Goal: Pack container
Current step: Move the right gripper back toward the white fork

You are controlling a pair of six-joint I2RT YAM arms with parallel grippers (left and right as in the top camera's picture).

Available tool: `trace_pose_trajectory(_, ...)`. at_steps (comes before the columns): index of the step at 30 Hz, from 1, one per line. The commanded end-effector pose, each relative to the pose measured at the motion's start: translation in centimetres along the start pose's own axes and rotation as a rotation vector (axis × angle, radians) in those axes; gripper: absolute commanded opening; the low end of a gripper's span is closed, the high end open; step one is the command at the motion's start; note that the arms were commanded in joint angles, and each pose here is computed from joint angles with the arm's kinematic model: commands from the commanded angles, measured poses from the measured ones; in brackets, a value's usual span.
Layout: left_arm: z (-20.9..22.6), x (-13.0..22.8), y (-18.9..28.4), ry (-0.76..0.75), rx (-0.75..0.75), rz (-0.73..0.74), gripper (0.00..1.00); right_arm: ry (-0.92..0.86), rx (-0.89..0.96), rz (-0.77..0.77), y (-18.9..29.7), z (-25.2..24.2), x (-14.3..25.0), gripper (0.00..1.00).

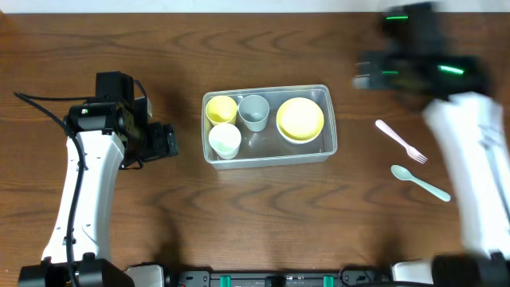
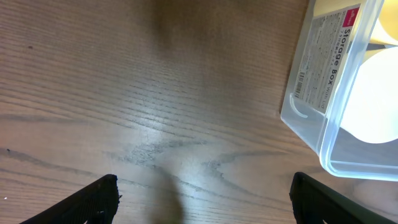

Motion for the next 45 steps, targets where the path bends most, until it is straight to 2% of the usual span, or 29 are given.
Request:
trace_pose_trajectory(1,0.0,0.2,0.3,0.001,-0.003,-0.006,0.88,-0.237,-0.011,0.000,4.1,-4.5,0.0,0.73)
trace_pose_trajectory(6,0.0,0.2,0.3,0.001,-0.002,-0.005,0.88,-0.374,0.105,0.078,7.2,-9.0,2.6,0.74)
trace_pose_trajectory(12,0.0,0.3,0.3,0.002,-0.002,0.000,0.89,-0.452,0.149,0.177,9.9,-10.4,7.9,0.76)
trace_pose_trajectory(14,0.0,0.3,0.3,0.002,-0.001,0.002,0.88,-0.461,0.103,0.192,10.4,-10.0,9.8,0.79)
trace_pose_trajectory(16,0.0,0.3,0.3,0.002,-0.002,0.001,0.88,-0.466,0.057,0.203,10.4,-9.7,11.6,0.90)
trace_pose_trajectory(19,0.0,0.3,0.3,0.002,-0.002,0.001,0.88,-0.478,0.039,0.214,9.2,-9.9,13.7,0.99)
trace_pose_trajectory(22,0.0,0.3,0.3,0.002,-0.002,0.001,0.88,-0.477,0.042,0.222,6.4,-10.6,14.8,0.99)
trace_pose_trajectory(26,0.0,0.3,0.3,0.002,-0.002,0.001,0.88,-0.371,0.027,0.206,1.9,-11.5,14.4,0.99)
trace_pose_trajectory(30,0.0,0.3,0.3,0.005,-0.002,0.001,0.88,-0.356,0.065,0.193,-0.5,-12.2,13.2,0.99)
trace_pose_trajectory(35,0.0,0.3,0.3,0.005,-0.002,0.000,0.89,-0.141,0.024,0.085,-2.5,-12.2,10.3,0.99)
trace_pose_trajectory(38,0.0,0.2,0.3,0.005,-0.002,-0.002,0.89,0.052,0.023,0.135,-3.5,-12.5,9.3,0.99)
trace_pose_trajectory(41,0.0,0.2,0.3,0.005,-0.002,-0.002,0.88,0.211,0.088,0.251,-4.5,-13.5,8.5,0.99)
trace_pose_trajectory(45,0.0,0.3,0.3,0.005,-0.002,-0.002,0.89,0.196,0.200,0.312,-6.7,-14.9,5.5,0.98)
Point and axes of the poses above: each gripper's point midway between its finger pads, its own y axis back along the fingers, its own z axis along the line the jaws close on, x = y × z, the point moved 7 cm from there along y, back along the fingers, and after that the axes turned 15 degrees about -y, right-handed, at the moved point
